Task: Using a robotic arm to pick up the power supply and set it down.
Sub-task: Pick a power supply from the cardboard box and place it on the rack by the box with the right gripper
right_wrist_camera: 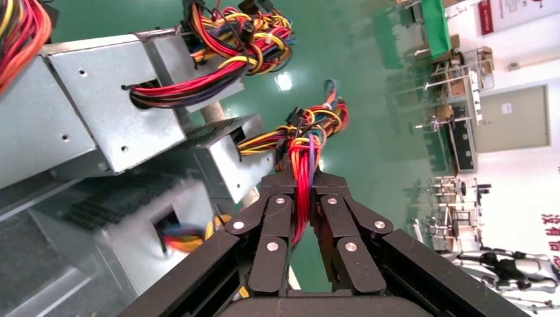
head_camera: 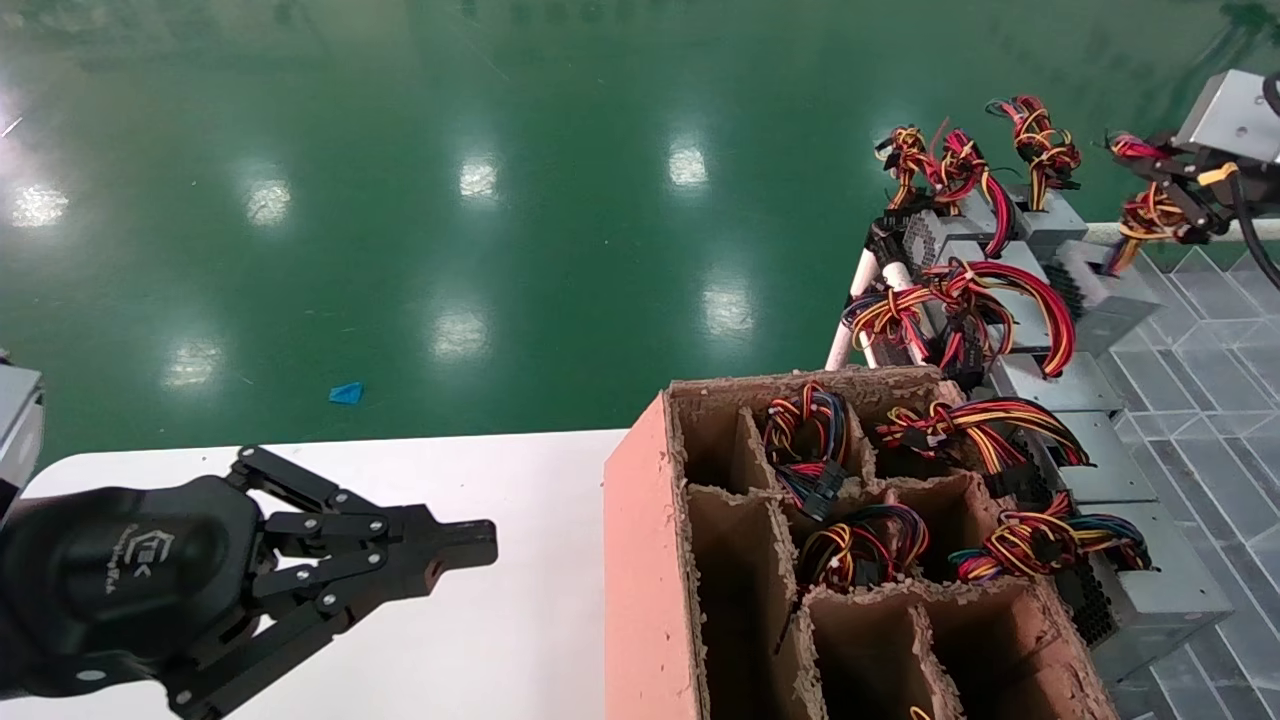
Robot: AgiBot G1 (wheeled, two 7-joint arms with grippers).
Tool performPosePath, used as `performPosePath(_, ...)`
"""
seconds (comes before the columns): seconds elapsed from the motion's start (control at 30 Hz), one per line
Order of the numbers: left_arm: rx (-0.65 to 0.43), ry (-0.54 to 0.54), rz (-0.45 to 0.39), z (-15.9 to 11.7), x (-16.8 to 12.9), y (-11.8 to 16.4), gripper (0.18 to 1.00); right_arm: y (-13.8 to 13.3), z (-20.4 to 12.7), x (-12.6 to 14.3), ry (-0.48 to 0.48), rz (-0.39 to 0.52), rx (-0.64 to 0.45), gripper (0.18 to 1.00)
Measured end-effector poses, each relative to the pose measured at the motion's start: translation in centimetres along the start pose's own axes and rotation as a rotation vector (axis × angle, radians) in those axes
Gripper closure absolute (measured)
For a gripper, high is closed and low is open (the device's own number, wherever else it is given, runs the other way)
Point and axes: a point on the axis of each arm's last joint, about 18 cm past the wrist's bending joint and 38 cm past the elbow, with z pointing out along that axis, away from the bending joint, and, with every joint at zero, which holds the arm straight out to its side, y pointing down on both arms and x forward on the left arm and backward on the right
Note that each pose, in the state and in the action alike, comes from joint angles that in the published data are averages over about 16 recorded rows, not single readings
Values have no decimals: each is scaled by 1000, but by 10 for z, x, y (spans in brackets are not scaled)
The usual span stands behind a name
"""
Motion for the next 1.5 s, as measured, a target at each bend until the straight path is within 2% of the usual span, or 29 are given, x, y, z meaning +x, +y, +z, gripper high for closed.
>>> performPosePath(0.43,0,0,0,0,0,0,993,-12,13,-15,-17,32,52,973)
performPosePath(0.9,0,0,0,0,0,0,993,-21,20,-26,-24,113,111,970)
performPosePath(1.3,0,0,0,0,0,0,993,-28,22,-20,-1,152,129,895)
performPosePath(1.5,0,0,0,0,0,0,993,-34,18,-12,13,154,157,806)
